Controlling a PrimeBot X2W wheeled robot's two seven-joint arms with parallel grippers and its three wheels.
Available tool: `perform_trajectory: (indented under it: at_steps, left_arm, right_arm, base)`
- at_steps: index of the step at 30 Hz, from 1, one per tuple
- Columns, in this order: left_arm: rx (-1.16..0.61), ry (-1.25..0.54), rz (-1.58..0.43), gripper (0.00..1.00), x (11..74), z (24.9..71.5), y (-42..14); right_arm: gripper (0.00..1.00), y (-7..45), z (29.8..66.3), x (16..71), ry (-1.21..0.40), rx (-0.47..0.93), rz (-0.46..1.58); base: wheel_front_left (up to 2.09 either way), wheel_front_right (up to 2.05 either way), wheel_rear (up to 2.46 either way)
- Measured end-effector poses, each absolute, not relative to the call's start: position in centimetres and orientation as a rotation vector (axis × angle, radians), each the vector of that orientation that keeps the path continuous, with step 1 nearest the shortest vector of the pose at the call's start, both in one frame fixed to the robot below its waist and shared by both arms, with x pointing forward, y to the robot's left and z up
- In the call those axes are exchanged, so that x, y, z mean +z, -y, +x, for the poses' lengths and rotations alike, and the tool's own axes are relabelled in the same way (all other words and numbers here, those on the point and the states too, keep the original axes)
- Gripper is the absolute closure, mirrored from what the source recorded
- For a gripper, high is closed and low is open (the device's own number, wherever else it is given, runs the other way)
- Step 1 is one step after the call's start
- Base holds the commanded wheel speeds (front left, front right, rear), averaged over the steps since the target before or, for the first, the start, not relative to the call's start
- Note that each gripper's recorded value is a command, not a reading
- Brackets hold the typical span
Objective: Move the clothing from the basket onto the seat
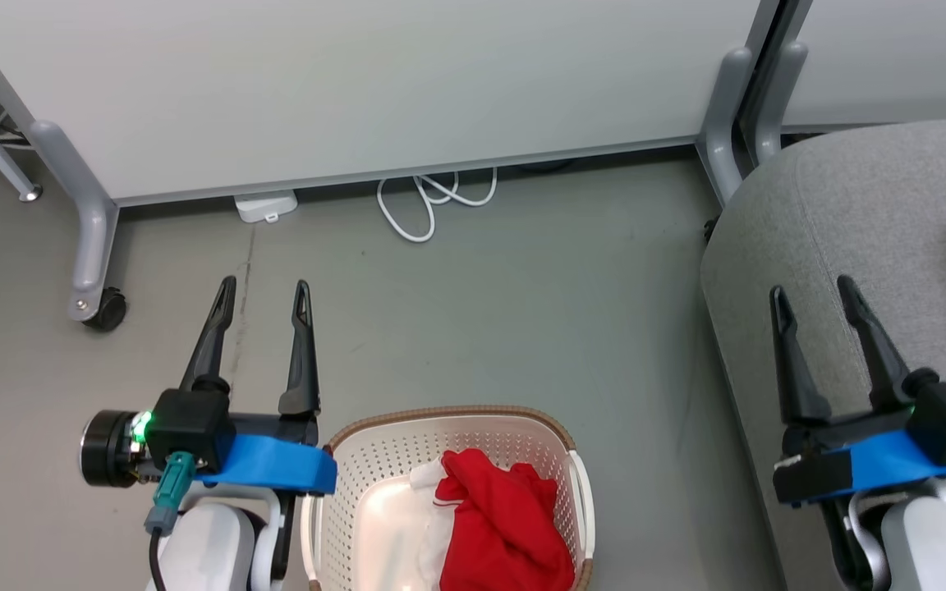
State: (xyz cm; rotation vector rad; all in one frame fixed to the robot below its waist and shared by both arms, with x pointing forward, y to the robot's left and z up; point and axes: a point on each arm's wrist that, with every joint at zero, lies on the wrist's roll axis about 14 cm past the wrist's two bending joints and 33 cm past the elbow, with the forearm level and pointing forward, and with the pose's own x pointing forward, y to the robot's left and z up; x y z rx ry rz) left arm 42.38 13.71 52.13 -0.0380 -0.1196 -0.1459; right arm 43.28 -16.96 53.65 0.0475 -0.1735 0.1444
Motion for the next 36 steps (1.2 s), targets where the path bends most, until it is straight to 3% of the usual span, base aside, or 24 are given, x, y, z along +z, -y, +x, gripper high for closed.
perform_trajectory:
  at_steps: [14,36]
  left_arm:
    - [-0.118,0.099,-0.047,0.0,51.5,40.1,-14.8]
    - [-0.112,0.073,-0.053,0.0,50.6,39.4,-15.1]
  right_arm:
    - [0.0,16.0,40.6,51.0,0.093,0.139,0.1]
    - [0.0,15.5,40.1,50.0,0.062,0.142,0.119]
  base:
    - [0.0,0.0,0.0]
    - [0.0,0.0,0.0]
